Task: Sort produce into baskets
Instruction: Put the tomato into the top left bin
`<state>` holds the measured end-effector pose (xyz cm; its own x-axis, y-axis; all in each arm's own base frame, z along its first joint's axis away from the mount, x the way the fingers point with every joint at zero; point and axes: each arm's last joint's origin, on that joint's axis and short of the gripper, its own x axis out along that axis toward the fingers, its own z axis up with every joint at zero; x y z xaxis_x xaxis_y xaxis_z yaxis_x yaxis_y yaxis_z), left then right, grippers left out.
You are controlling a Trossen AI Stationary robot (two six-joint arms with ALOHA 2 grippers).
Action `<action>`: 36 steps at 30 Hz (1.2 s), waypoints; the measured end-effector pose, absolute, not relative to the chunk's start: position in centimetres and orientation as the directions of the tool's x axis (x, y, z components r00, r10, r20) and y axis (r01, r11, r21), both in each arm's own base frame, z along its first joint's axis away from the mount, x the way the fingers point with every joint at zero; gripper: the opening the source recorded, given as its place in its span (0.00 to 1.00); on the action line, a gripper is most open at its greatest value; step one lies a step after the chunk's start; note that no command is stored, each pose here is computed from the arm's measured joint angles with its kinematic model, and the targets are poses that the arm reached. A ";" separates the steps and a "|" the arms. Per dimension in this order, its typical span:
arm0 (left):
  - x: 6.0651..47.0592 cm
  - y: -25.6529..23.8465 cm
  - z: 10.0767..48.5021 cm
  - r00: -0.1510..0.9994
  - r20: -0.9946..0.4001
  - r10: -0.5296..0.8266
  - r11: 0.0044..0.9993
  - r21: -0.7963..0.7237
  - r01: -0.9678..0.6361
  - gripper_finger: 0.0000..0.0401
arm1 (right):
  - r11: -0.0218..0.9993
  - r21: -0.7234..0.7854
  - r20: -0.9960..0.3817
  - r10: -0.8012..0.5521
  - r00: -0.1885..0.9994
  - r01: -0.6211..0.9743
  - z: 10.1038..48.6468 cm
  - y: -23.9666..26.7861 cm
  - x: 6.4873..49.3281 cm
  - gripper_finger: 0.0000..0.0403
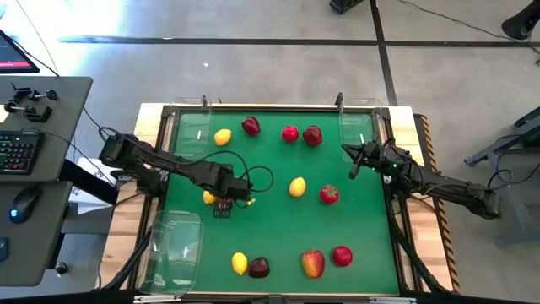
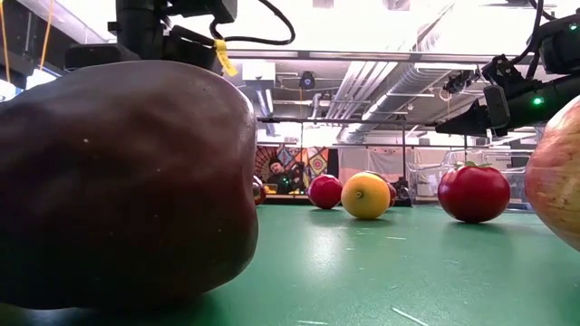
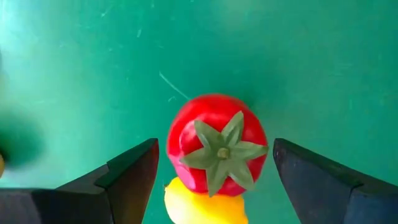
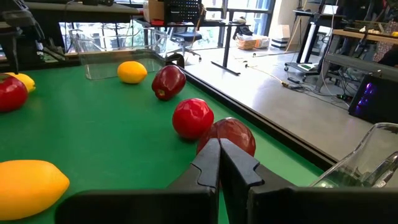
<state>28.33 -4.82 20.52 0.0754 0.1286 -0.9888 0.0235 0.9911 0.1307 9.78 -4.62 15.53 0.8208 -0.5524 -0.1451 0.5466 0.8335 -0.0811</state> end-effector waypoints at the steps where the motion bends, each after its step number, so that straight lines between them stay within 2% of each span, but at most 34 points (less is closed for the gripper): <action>1: 28.4 -4.8 20.4 0.068 -0.990 0.122 0.992 0.125 0.028 0.76 | 0.833 -0.081 -0.145 -0.553 0.821 0.547 15.5 -4.6 9.8 0.00; 12: 29.2 -5.1 17.8 -0.031 -0.989 0.143 0.986 0.140 0.087 0.76 | 0.833 -0.081 -0.145 -0.552 0.821 0.547 15.5 -4.6 9.8 0.00; 27: 29.3 -5.1 17.7 -0.024 -0.990 0.139 0.986 0.136 0.099 0.76 | 0.833 -0.081 -0.145 -0.552 0.821 0.547 15.5 -4.6 9.8 0.00; 36: 29.4 -5.1 18.0 -0.031 -0.989 0.147 0.984 0.143 0.109 0.68 | 0.833 -0.081 -0.145 -0.553 0.821 0.547 15.5 -4.6 9.8 0.00</action>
